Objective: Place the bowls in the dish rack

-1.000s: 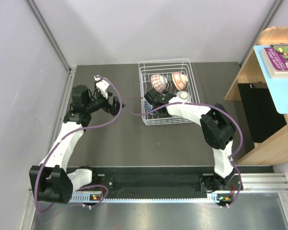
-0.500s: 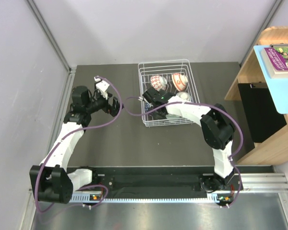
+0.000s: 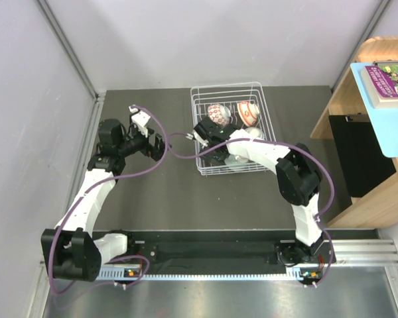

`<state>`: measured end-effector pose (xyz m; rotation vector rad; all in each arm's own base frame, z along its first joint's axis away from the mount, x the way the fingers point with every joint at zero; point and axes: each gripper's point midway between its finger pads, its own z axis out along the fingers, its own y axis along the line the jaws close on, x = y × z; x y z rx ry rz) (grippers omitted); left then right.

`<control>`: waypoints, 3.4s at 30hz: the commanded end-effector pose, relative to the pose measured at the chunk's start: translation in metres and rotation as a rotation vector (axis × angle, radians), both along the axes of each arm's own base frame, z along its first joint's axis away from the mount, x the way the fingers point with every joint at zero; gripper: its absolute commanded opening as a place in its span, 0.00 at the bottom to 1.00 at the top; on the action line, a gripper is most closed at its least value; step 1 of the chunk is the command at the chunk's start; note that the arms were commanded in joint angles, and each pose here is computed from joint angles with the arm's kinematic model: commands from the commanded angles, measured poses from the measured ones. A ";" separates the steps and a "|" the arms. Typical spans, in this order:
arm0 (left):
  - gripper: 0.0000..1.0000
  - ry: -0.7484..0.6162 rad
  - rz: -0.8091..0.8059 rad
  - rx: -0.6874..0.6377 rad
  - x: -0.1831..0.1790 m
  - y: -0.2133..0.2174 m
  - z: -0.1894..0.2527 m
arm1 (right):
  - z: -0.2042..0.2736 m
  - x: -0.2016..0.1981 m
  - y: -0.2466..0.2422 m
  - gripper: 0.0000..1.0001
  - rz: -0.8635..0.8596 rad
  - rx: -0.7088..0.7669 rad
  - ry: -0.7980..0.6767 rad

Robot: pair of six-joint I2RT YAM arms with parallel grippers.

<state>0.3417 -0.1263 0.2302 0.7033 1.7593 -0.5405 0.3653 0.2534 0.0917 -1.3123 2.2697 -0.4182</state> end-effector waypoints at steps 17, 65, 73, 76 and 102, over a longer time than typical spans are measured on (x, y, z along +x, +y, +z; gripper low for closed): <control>0.99 -0.059 -0.019 -0.015 0.001 -0.001 0.012 | 0.033 0.029 0.043 1.00 0.063 0.090 -0.101; 0.99 0.272 0.083 0.252 0.109 -0.089 -0.080 | 0.052 0.097 -0.169 0.66 -0.464 0.482 -0.023; 0.82 0.313 0.129 0.299 0.117 -0.097 -0.096 | 0.041 0.101 -0.174 0.48 -0.477 0.477 -0.015; 0.70 0.313 0.124 0.315 0.116 -0.101 -0.100 | 0.034 0.100 -0.174 0.41 -0.482 0.474 -0.002; 0.10 0.295 0.147 0.378 0.110 -0.088 -0.107 | 0.010 0.075 -0.121 0.00 -0.463 0.503 0.032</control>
